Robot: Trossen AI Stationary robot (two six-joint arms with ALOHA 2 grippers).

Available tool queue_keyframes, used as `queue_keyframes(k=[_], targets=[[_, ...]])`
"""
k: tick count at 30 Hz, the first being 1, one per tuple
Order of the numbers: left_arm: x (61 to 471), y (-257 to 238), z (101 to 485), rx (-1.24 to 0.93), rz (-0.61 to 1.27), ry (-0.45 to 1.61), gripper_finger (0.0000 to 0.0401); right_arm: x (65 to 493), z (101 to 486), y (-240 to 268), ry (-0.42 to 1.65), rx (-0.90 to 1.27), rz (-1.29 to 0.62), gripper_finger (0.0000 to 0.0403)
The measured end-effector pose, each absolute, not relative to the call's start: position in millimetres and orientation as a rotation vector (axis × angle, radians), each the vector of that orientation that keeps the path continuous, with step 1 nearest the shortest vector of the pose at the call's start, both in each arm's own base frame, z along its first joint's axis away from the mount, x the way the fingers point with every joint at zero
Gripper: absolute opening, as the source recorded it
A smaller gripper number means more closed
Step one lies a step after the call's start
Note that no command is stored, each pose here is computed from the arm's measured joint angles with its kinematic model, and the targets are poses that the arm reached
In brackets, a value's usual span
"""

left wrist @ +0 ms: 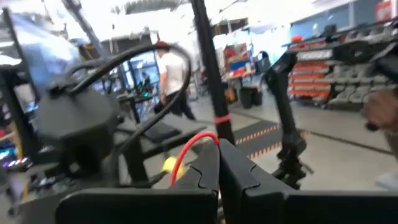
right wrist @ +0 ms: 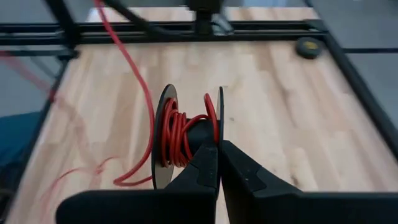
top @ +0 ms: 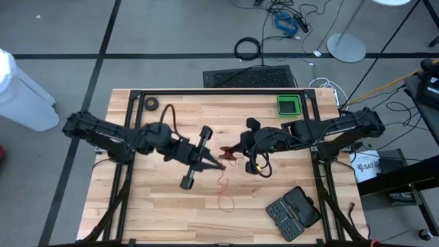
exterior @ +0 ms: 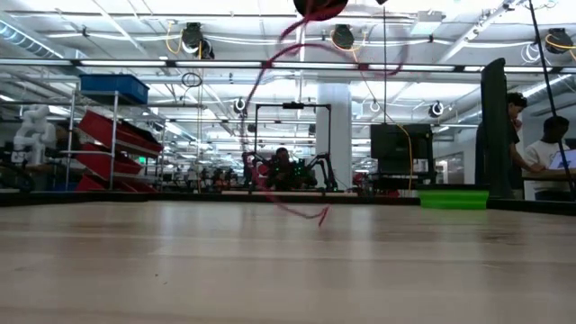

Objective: Coil cords
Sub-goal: Coil the red wire into the spool

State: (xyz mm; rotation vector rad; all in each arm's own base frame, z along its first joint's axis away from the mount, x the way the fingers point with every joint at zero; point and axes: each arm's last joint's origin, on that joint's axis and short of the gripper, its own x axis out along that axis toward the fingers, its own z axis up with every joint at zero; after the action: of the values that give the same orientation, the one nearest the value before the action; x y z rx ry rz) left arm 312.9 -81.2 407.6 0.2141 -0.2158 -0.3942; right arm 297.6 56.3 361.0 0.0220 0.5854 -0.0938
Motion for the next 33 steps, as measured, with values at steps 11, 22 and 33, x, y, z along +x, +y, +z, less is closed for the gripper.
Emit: queue_keyframes(k=[11, 22, 33], targets=[[318, -52, 388, 0.214, -0.327, 0.014, 0.0, 302, 356, 62, 0.614, 0.004, 0.09, 0.0], [315, -57, 368, 0.199, -0.36, 0.22, 0.0086, 300, 355, 65, 0.64, 0.015, 0.132, 0.0], [302, -102, 359, 0.206, -0.372, 0.291, 0.0191, 295, 353, 64, 0.685, 0.052, 0.1, 0.0]])
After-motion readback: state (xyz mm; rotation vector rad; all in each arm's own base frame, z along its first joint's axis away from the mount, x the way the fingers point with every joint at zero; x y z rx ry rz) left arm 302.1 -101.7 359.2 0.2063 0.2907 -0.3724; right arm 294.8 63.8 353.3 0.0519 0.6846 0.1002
